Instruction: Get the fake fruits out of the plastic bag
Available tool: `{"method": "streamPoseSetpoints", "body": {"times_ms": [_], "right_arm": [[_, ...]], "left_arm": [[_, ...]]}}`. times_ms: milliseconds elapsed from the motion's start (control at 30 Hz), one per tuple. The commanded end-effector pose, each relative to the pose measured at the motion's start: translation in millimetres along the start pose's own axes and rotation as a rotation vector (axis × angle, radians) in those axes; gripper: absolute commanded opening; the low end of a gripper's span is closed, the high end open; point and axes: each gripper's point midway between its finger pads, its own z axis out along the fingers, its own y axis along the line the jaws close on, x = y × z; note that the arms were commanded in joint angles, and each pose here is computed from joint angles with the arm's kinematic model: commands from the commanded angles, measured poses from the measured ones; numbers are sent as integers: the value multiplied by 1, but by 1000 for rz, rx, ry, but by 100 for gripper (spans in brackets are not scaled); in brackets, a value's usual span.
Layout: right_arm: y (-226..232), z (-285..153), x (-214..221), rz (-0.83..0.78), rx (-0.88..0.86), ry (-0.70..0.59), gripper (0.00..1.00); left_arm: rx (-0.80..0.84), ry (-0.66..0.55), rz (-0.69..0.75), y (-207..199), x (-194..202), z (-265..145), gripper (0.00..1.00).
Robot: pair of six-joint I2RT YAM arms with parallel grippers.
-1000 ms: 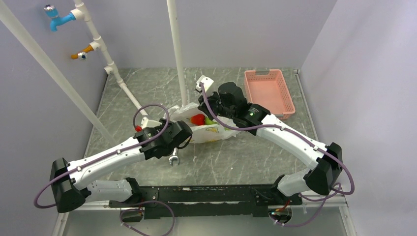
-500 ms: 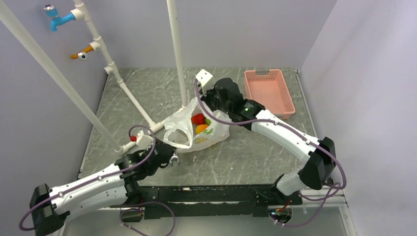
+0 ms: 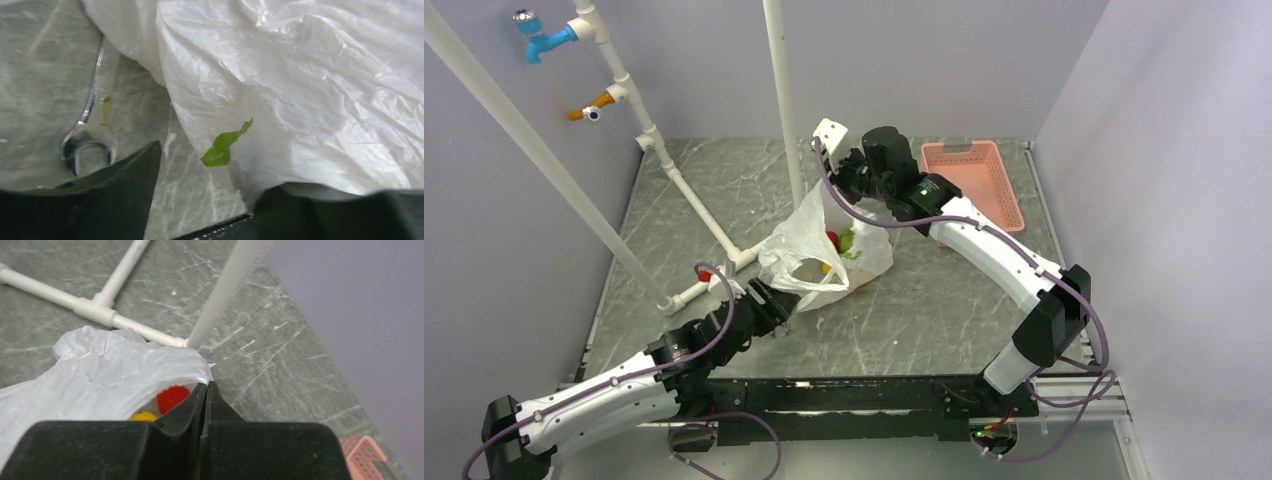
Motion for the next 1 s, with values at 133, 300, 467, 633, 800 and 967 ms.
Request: {"method": "streamPoseSetpoints", "body": {"times_ms": [133, 300, 467, 633, 800, 967], "right_arm": [[36, -7, -15, -4, -96, -14, 0], [44, -10, -17, 24, -81, -7, 0], [45, -12, -22, 59, -81, -24, 0], [42, -6, -20, 88, -61, -3, 0], [36, -4, -19, 122, -20, 17, 0], [33, -4, -21, 145, -10, 6, 0]], "left_arm": [[277, 66, 336, -78, -13, -33, 90], [493, 147, 582, -133, -22, -80, 88], [506, 186, 746, -164, -39, -101, 90], [544, 178, 927, -193, -47, -99, 91], [531, 99, 1171, -200, -45, -76, 99], [361, 23, 1380, -168, -45, -46, 99]]}}
